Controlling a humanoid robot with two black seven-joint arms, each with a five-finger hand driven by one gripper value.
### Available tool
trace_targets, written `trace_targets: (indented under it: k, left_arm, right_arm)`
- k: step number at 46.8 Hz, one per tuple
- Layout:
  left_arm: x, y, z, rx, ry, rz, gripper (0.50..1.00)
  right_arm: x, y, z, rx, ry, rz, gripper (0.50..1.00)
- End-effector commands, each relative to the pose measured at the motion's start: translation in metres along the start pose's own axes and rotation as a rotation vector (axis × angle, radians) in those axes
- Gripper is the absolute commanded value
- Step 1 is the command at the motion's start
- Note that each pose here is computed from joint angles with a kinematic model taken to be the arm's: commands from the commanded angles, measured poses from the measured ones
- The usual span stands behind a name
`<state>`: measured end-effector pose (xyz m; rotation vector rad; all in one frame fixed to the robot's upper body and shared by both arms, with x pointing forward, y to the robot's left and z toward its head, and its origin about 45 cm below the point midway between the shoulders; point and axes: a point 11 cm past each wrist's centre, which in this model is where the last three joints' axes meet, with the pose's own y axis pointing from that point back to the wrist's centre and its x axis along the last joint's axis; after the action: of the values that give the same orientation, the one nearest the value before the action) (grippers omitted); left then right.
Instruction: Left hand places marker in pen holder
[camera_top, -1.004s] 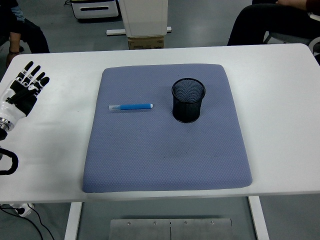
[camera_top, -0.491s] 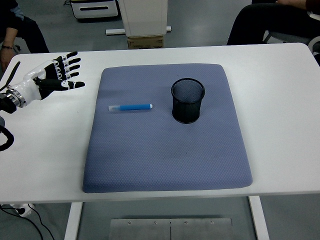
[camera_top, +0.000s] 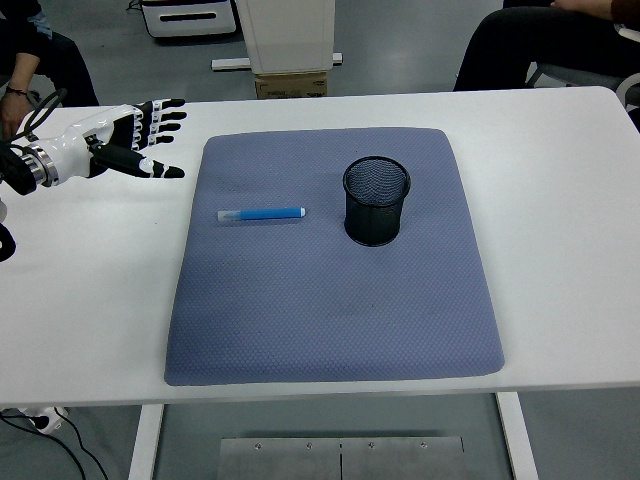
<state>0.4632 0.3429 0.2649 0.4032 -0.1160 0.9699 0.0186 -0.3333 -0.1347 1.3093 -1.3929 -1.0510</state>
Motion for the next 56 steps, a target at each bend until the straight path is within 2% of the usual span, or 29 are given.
trace_targets:
  k: [1, 5, 10, 19, 32, 50, 56]
  left_arm:
    - [-0.001, -0.001, 0.001, -0.008, 0.004, -0.001, 1.0]
    - [-0.002, -0.003, 0.006, -0.047, 0.007, 0.006, 1.0]
    - [-0.01, -0.01, 0.008, -0.048, -0.018, -0.01, 1.0]
    - [-0.022, -0.017, 0.005, 0.019, -0.231, -0.093, 1.0]
    - [-0.043, -0.026, -0.006, 0.095, -0.394, -0.194, 1.0]
    - [-0.087, -0.059, 0.017, 0.053, -0.508, -0.312, 1.0]
    - [-0.093, -0.065, 0.017, 0.097, -0.58, -0.333, 1.0]
  right_arm:
    - [0.0, 0.0, 0.0, 0.0, 0.0, 0.001, 1.0]
    - [0.0, 0.0, 0.0, 0.0, 0.0, 0.001, 1.0]
    - [0.0, 0.0, 0.0, 0.0, 0.0, 0.0, 1.0]
    - [0.0, 0.0, 0.0, 0.0, 0.0, 0.0, 1.0]
    - [0.0, 0.0, 0.0, 0.0, 0.0, 0.001, 1.0]
    - [0.0, 0.0, 0.0, 0.0, 0.0, 0.001, 1.0]
    - [0.0, 0.0, 0.0, 0.0, 0.0, 0.001, 1.0]
